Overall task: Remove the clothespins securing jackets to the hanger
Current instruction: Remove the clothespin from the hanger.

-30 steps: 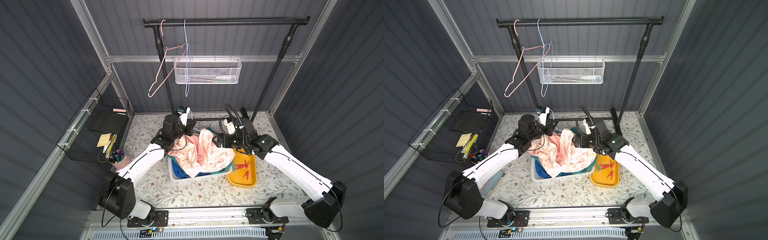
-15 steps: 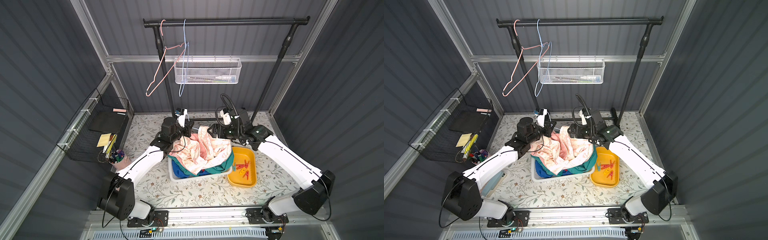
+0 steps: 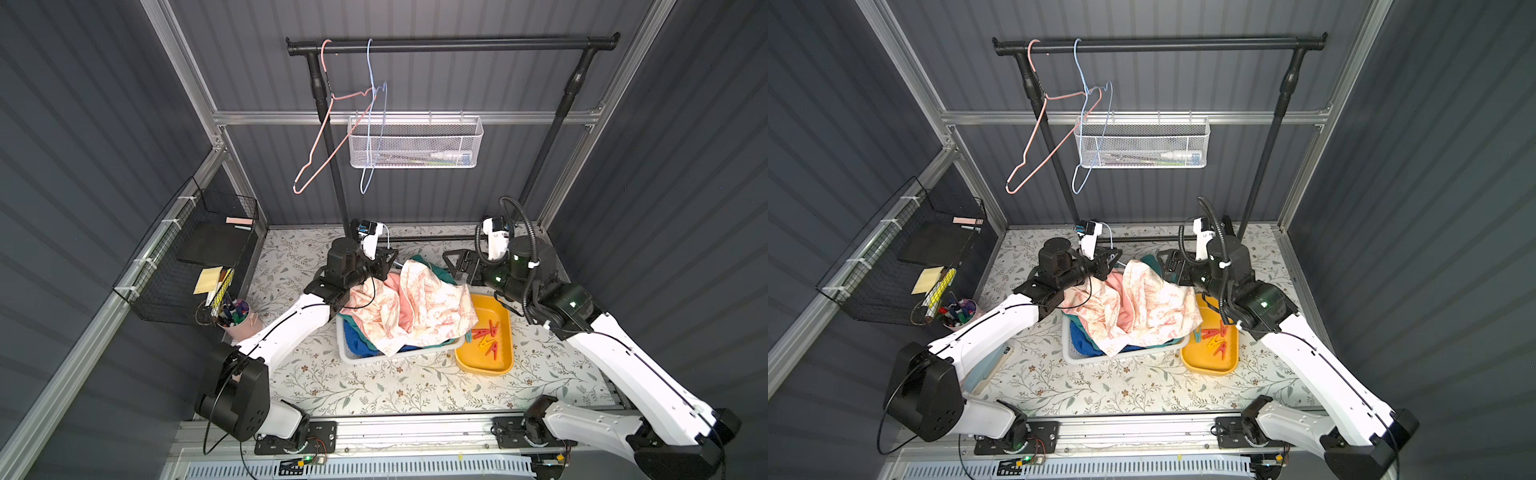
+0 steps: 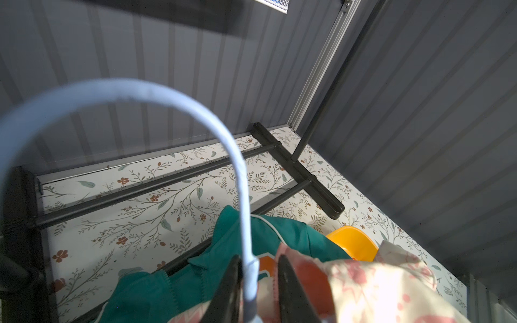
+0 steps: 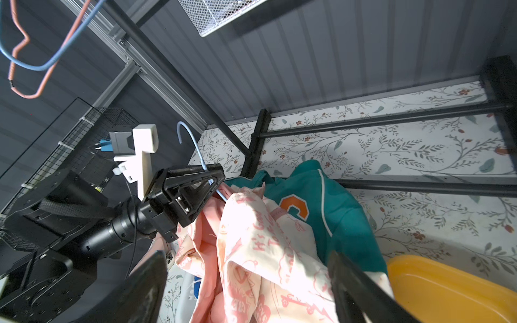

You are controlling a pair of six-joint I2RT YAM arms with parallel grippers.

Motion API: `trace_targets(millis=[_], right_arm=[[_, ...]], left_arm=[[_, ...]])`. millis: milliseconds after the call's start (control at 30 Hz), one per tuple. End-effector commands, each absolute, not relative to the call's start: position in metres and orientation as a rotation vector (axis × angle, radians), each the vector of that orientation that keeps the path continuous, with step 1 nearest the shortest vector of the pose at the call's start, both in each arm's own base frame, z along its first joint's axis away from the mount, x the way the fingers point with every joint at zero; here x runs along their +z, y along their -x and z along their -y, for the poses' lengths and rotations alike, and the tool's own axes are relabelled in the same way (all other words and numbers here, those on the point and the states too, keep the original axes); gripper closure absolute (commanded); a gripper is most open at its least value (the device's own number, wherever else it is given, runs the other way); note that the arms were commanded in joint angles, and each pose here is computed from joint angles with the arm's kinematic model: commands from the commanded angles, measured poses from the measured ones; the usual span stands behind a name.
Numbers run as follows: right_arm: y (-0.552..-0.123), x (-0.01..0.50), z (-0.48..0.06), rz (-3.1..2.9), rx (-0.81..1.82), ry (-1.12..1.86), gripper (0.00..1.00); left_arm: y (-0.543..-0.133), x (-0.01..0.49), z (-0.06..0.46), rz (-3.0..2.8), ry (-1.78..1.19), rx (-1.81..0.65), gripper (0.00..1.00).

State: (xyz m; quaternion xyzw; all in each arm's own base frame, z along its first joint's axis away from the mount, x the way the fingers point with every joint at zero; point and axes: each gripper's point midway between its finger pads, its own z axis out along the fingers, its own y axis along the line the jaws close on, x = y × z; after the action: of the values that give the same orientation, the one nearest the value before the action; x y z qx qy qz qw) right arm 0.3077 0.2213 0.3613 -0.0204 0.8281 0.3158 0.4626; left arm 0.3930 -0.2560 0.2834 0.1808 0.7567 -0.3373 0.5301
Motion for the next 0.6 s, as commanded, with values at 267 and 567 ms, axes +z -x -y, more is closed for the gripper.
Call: trace_targets(millis=[267, 567], right_arm=[[-0.368, 0.357, -0.323, -2.044, 0.927, 0.264, 0.13], [-0.389, 0.335, -0.363, -2.070, 0.973, 0.324, 0.32]], left_arm=[[-0.377, 0.263, 0.262, -1.845, -0.445, -0.881, 0.60], [-0.372, 0.269, 0.262, -1.818, -0.460, -0.889, 0.51]])
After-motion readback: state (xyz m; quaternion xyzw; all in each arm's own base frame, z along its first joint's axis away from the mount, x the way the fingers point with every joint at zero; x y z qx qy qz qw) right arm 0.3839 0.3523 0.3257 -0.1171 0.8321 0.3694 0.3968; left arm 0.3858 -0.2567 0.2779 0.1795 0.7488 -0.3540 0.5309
